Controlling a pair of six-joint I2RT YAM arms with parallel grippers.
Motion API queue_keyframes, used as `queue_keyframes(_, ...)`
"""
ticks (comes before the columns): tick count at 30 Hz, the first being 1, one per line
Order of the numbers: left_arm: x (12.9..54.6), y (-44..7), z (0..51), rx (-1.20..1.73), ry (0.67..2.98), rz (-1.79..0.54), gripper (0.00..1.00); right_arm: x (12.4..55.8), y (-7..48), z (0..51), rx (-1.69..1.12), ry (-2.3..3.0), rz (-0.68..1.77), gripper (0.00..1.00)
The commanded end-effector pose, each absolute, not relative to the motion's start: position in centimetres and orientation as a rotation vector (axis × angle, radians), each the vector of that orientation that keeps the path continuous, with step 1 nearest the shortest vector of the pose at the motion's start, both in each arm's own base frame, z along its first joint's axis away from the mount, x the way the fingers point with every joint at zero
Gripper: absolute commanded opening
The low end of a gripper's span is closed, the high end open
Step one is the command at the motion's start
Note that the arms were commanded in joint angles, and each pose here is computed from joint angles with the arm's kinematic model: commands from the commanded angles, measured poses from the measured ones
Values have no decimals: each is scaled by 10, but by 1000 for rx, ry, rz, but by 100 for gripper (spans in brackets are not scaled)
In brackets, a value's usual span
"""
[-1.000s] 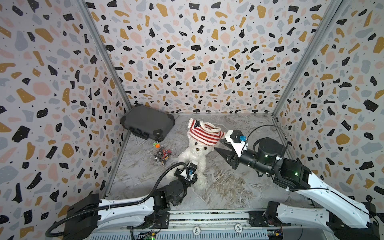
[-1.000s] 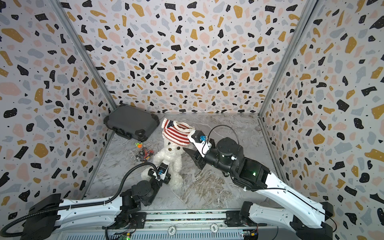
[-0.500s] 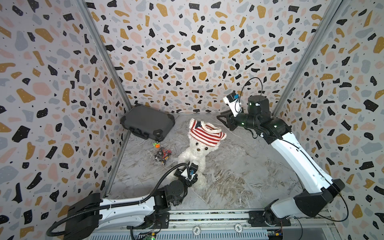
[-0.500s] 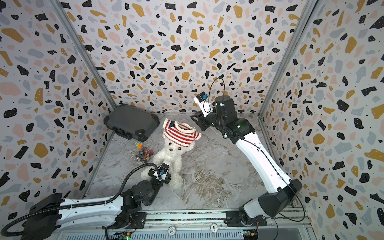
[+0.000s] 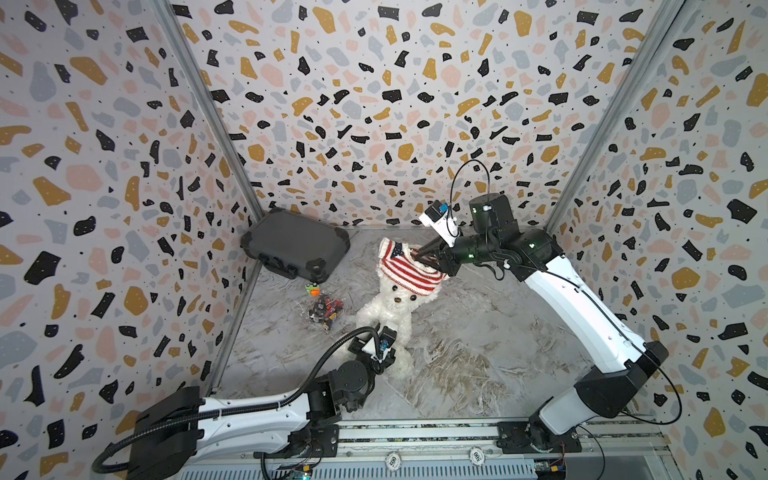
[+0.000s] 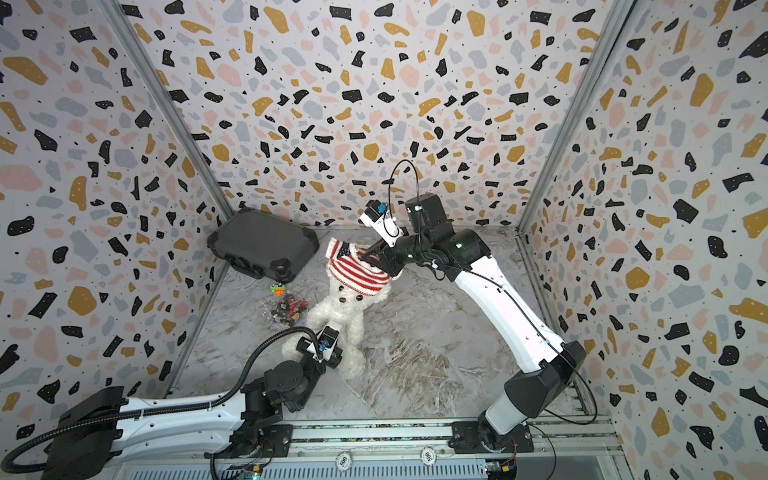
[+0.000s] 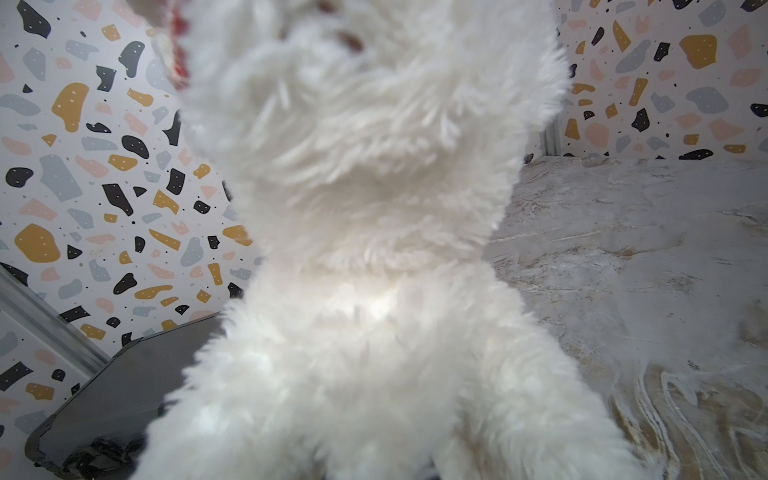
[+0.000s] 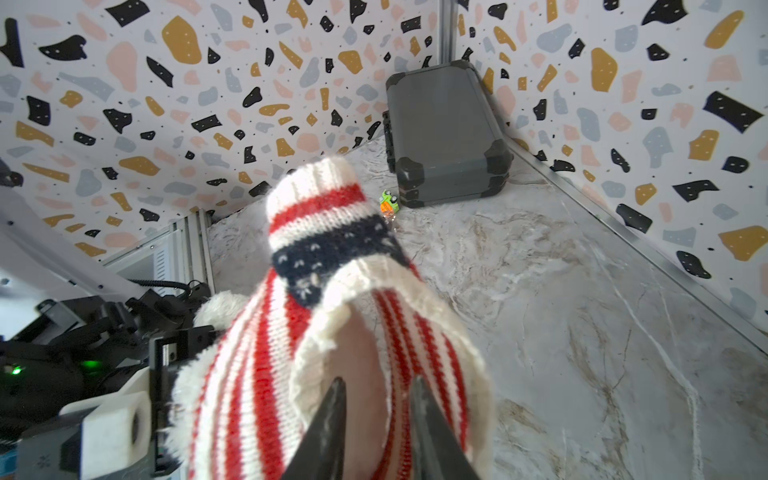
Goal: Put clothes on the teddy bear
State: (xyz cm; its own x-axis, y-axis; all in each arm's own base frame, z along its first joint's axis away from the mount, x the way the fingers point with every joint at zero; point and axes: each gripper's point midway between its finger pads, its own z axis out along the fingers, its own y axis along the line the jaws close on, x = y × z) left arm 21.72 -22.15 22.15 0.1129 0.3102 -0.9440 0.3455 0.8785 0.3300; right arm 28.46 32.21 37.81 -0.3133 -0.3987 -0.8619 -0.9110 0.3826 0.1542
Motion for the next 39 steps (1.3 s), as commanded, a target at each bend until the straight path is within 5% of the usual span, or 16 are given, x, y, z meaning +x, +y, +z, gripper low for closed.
queue_keyframes(1, 215, -219, 236, 488, 1447, -77, 0, 267, 317, 385, -1171, 1884, 836, 28)
queue_keyframes(19, 219, -207, 236, 451, 1399, 32, 0, 243, 314, 353, -1168, 2001, 855, 37)
queue_keyframes(39, 216, -222, 248, 474, 1303, -6, 0, 244, 276, 426, -933, 1884, 877, 39)
